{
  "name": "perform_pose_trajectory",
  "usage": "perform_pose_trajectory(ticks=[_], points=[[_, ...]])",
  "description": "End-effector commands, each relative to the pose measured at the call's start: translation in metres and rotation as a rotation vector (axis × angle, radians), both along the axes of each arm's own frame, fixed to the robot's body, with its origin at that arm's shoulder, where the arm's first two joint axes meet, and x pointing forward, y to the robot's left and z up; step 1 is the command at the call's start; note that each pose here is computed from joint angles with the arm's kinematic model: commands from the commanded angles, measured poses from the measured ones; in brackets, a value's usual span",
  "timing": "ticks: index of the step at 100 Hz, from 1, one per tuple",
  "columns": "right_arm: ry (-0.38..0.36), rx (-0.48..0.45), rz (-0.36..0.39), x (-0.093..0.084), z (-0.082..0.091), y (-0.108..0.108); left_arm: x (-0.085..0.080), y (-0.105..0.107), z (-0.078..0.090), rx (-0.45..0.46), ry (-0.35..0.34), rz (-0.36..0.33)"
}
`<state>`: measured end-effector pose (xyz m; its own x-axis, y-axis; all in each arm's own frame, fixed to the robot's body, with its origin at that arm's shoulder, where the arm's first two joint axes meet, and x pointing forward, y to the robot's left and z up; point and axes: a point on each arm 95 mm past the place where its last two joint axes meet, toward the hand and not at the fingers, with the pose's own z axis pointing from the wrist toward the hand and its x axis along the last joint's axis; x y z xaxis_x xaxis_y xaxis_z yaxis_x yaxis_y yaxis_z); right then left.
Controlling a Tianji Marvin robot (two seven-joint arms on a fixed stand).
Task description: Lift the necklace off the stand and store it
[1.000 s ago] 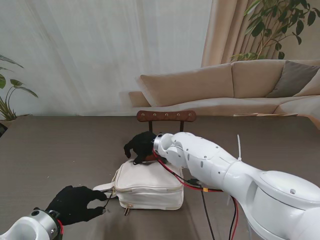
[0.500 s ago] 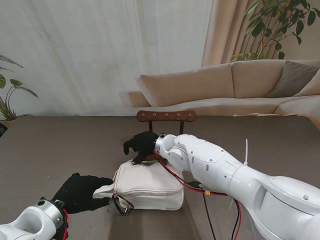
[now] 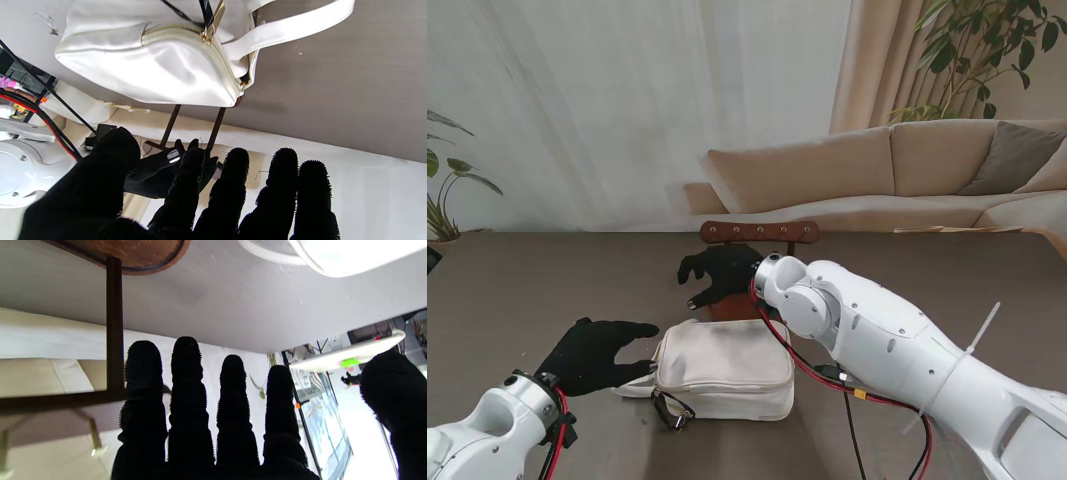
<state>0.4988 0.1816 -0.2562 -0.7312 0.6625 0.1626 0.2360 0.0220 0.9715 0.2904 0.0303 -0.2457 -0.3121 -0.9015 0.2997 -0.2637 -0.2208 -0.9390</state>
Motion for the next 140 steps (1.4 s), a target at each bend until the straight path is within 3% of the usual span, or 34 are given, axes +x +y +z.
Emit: perform_pose_trajectory(ticks=[1, 50, 71, 100, 114, 140], points=[[0.011, 0.001, -0.001, -0.009, -0.004, -0.008, 0.004, 0.001, -0.001, -0.015, 0.007, -0.005], [0.025, 0.204, -0.133, -0.056, 0.012, -0.081, 0.030, 0.000, 0.002, -0.167, -0.113, -0.007], [0.034, 0.284, -0.225, -0.078, 0.004, -0.119, 0.040, -0.005, -0.009, -0.264, -0.128, 0.004], [0.055, 0.349, -0.380, -0.097, -0.020, -0.171, 0.044, -0.008, -0.014, -0.312, -0.138, 0.011], [0.024, 0.401, -0.460, -0.101, -0.026, -0.185, 0.043, -0.009, -0.015, -0.323, -0.145, 0.014], [0.013, 0.420, -0.480, -0.105, -0.020, -0.193, 0.042, -0.011, -0.015, -0.331, -0.146, 0.016]])
